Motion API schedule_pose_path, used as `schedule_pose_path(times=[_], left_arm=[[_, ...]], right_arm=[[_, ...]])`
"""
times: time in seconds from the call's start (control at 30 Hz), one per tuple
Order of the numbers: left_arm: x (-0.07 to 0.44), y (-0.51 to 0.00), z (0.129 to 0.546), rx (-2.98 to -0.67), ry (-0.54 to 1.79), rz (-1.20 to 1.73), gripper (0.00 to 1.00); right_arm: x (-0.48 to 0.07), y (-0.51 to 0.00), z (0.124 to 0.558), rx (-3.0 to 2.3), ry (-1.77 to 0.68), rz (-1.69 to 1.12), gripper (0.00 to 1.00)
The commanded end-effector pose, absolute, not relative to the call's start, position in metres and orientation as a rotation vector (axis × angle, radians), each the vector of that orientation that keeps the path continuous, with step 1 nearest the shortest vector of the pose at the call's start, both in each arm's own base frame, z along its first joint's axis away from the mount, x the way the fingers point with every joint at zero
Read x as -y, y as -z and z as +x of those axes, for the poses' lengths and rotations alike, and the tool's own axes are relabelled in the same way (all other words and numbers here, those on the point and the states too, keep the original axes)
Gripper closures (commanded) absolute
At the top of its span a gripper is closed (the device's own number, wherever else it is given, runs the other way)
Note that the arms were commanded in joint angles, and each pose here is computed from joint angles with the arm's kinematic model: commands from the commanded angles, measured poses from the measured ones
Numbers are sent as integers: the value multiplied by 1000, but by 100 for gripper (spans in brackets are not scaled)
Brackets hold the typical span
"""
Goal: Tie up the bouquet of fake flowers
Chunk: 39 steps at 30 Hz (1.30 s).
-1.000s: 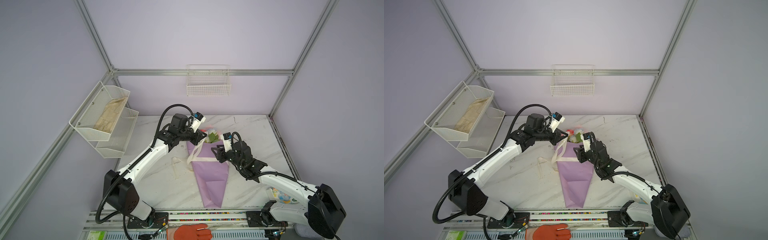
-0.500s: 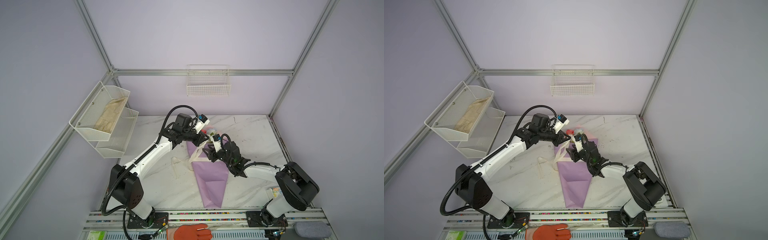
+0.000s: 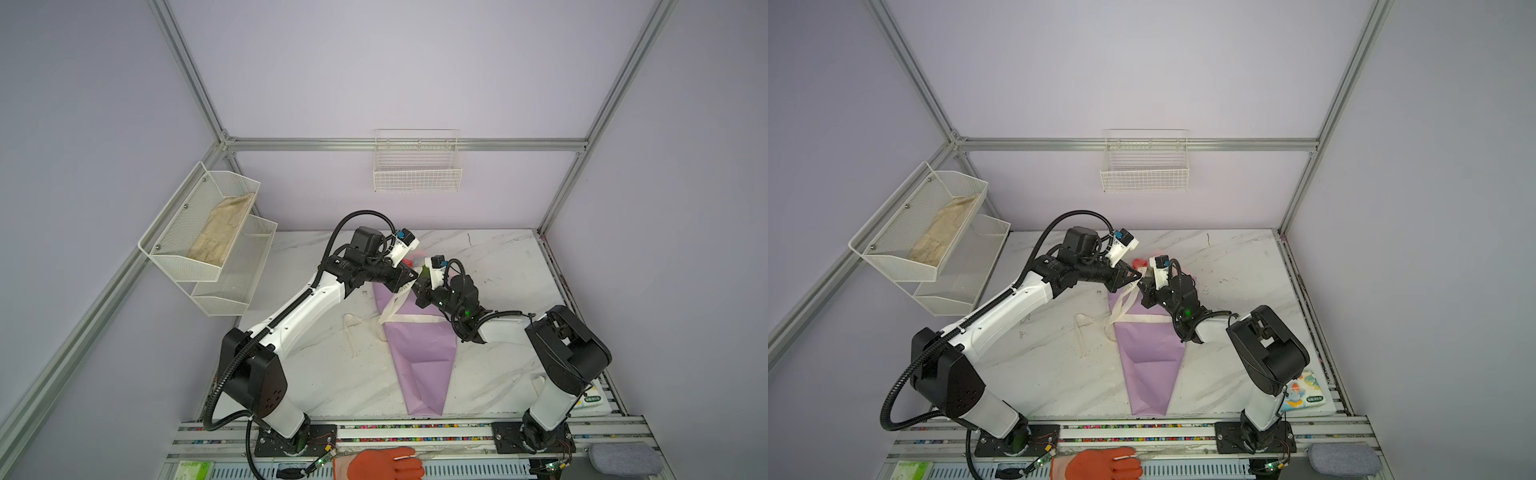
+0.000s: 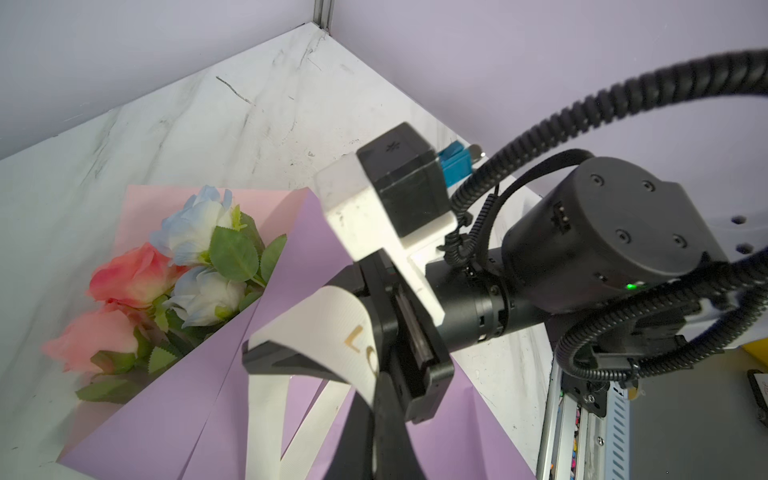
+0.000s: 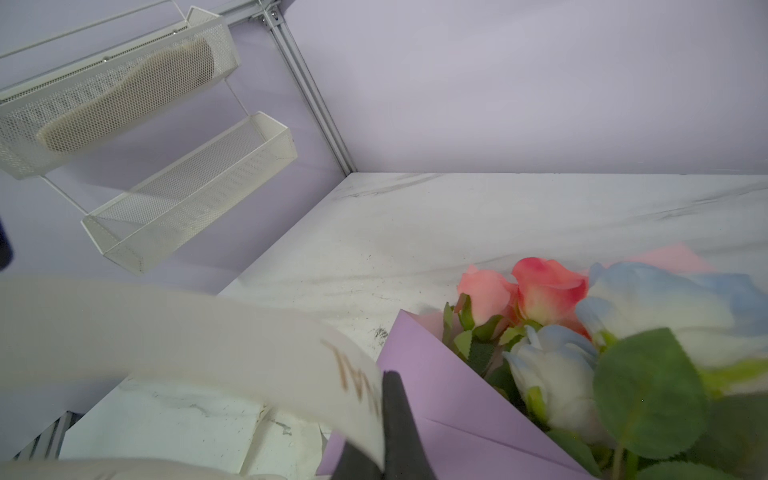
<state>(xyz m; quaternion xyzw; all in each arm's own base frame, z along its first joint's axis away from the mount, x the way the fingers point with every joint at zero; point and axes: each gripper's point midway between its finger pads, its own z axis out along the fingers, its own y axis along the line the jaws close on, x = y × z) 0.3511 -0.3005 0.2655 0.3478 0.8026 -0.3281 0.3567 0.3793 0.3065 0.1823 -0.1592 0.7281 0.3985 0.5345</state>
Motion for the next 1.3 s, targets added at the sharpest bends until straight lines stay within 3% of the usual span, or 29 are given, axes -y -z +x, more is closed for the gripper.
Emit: schedule_pose_path(times=[0.0, 0.17, 0.33, 0.4, 0.5, 0.63, 0.9, 1.27], left_arm=[[294, -294, 369, -1996, 721, 852, 100], [285, -256, 384, -2089, 606, 831, 95], [300, -214, 390, -2180, 672, 873, 83], [306, -198, 393, -2215, 672, 896, 74], [314, -176, 390, -2252, 646, 984, 51], [321, -154, 375, -2259, 598, 1128, 39], [322, -123, 359, -2220, 440, 1349, 32], [312, -86, 361, -2269, 216, 1466, 33]], right_arm=[[-281, -213, 378, -1685, -919, -269, 100], [-195, -195, 393, -1924, -503, 2, 100], [-171, -205, 383, -1984, -400, -11, 100], [-175, -199, 385, -2026, -400, -38, 100], [-179, -195, 391, -2087, -381, -42, 100], [-186, -192, 397, -2120, -397, -49, 100], [-196, -200, 397, -2122, -477, -48, 100], [-205, -226, 392, -2072, -581, -48, 100]])
